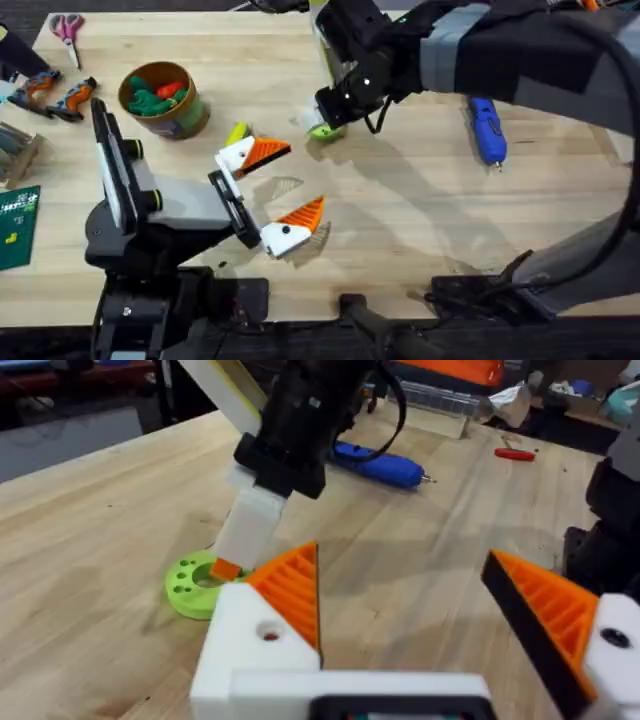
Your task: Pick up the gripper from the table and insert it into the empty holder that is missing its gripper. Then pick up a screw, insert it into the mounting hole, and use the screwdriver to tighten it. Finally, clean up the table by picking up the vegetable and placing it into the bucket.
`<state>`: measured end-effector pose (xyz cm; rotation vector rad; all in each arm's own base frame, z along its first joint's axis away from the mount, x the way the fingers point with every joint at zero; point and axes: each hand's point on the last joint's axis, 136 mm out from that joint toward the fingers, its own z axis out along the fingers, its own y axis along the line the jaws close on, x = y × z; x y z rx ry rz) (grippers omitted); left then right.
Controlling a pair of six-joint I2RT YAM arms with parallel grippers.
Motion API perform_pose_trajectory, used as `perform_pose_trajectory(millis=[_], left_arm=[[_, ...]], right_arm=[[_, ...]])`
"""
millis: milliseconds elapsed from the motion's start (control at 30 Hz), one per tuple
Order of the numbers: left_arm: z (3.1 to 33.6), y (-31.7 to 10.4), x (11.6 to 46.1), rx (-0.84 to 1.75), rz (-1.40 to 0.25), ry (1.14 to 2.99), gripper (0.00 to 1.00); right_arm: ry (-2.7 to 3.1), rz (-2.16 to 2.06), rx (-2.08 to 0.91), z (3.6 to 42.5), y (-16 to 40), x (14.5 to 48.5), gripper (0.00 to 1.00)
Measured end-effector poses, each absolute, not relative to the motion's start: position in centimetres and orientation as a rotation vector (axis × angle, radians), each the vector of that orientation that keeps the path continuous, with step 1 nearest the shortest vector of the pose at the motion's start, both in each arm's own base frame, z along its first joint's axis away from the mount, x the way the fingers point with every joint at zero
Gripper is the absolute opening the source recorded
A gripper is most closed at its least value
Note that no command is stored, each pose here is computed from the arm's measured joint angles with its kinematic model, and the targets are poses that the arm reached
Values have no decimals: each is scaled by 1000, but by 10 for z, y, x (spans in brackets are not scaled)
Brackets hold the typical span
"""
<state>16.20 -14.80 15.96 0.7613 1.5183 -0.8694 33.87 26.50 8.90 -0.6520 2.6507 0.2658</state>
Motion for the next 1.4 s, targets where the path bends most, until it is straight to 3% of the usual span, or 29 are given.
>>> perform_pose_trajectory(millis=[67,333,700,867,1133,1400], left_arm=[[160,-148,162,761,-870,1519,985],[160,-148,162,761,-870,1519,985],[160,-148,162,761,-869,1519,985],[160,-148,162,761,-870,1519,985],[160,-148,162,761,-870,1519,985],[160,-148,162,761,-870,1519,985]], right_arm=[[2643,258,-648,90,265,341,650],[2640,248,-645,90,264,342,544],[2696,218,-658,66,262,340,547],[2706,207,-659,60,261,340,398],[2707,207,-660,60,261,340,295],[2706,208,-659,60,262,340,287]])
